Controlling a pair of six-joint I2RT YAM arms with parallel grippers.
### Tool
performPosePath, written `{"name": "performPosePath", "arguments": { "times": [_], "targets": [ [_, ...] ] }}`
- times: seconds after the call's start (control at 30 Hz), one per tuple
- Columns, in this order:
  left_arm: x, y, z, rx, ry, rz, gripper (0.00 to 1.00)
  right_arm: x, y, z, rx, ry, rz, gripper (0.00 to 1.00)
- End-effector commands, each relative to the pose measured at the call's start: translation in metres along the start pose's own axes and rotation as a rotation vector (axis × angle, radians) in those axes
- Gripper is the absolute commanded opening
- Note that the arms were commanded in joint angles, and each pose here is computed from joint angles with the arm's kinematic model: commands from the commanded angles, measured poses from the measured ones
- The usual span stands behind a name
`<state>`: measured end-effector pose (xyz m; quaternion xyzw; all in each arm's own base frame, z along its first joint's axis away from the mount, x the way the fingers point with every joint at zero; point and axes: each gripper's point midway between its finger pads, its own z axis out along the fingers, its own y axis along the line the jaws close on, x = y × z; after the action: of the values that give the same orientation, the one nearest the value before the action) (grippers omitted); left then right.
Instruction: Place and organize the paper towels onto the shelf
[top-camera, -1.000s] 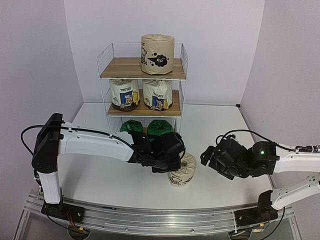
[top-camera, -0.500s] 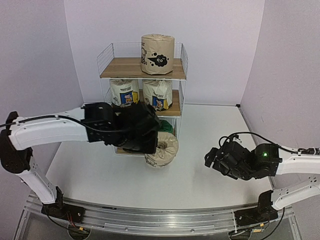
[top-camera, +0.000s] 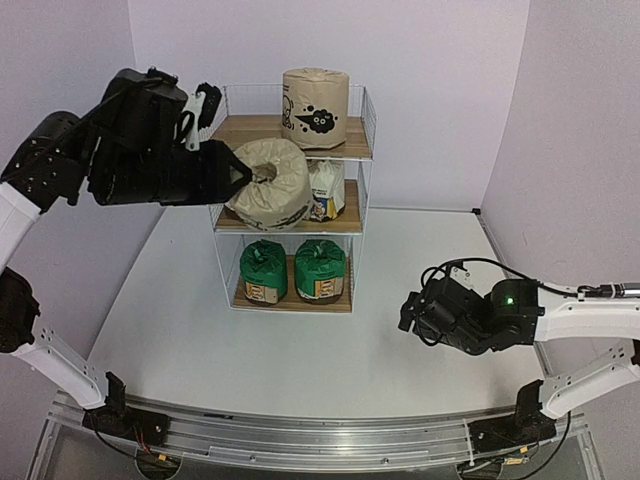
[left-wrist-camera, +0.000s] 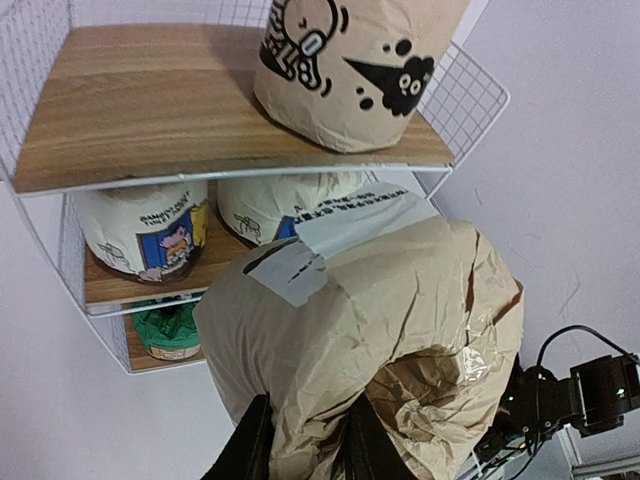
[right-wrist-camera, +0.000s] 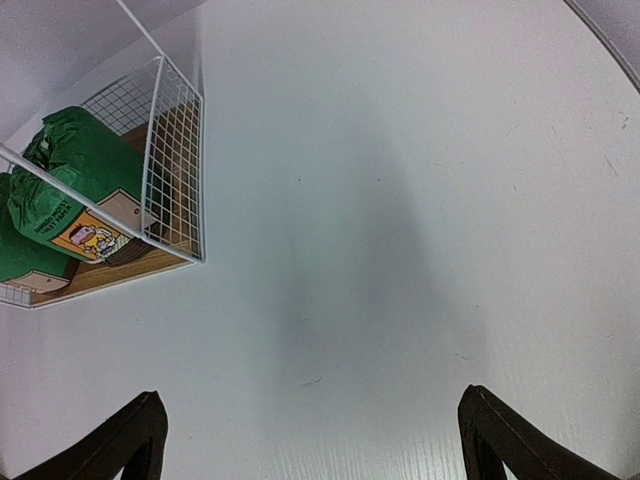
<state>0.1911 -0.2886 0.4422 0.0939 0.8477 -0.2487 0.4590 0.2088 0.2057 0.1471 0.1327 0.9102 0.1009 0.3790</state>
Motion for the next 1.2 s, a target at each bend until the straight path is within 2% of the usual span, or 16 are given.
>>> {"name": "performPosePath", "arguments": {
  "times": [0.0, 0.23, 0.33, 0.53, 0.77, 0.93, 1.17],
  "targets": [
    [-0.026, 0.022, -0.021, -0.093, -0.082, 0.001, 0.00, -0.010, 0.014, 0.001, 0.015, -0.033, -0.050, 0.98],
    [-0.075, 0.025, -0.049, -0.080, -0.267, -0.047, 0.00, 0.004, 0.024, 0.014, 0.040, 0.017, -0.093, 0.98],
    [-0.089, 0.016, -0.052, -0.059, -0.306, -0.024, 0.00, 0.006, 0.025, 0.016, 0.045, 0.024, -0.098, 0.98],
    [-0.108, 0.023, -0.049, -0.190, -0.400, -0.015, 0.00, 0.014, 0.016, 0.018, 0.056, 0.046, -0.089, 0.98],
    [-0.128, 0.022, -0.058, -0.211, -0.490, 0.011, 0.00, 0.014, 0.009, 0.015, 0.051, 0.045, -0.062, 0.98],
    [-0.126, 0.021, -0.041, -0.198, -0.459, 0.021, 0.00, 0.013, 0.008, 0.014, 0.052, 0.039, -0.055, 0.98],
    [-0.115, 0.055, 0.033, -0.232, -0.286, 0.005, 0.00, 0.018, 0.011, 0.016, 0.052, 0.066, -0.041, 0.98]
  ]
}}
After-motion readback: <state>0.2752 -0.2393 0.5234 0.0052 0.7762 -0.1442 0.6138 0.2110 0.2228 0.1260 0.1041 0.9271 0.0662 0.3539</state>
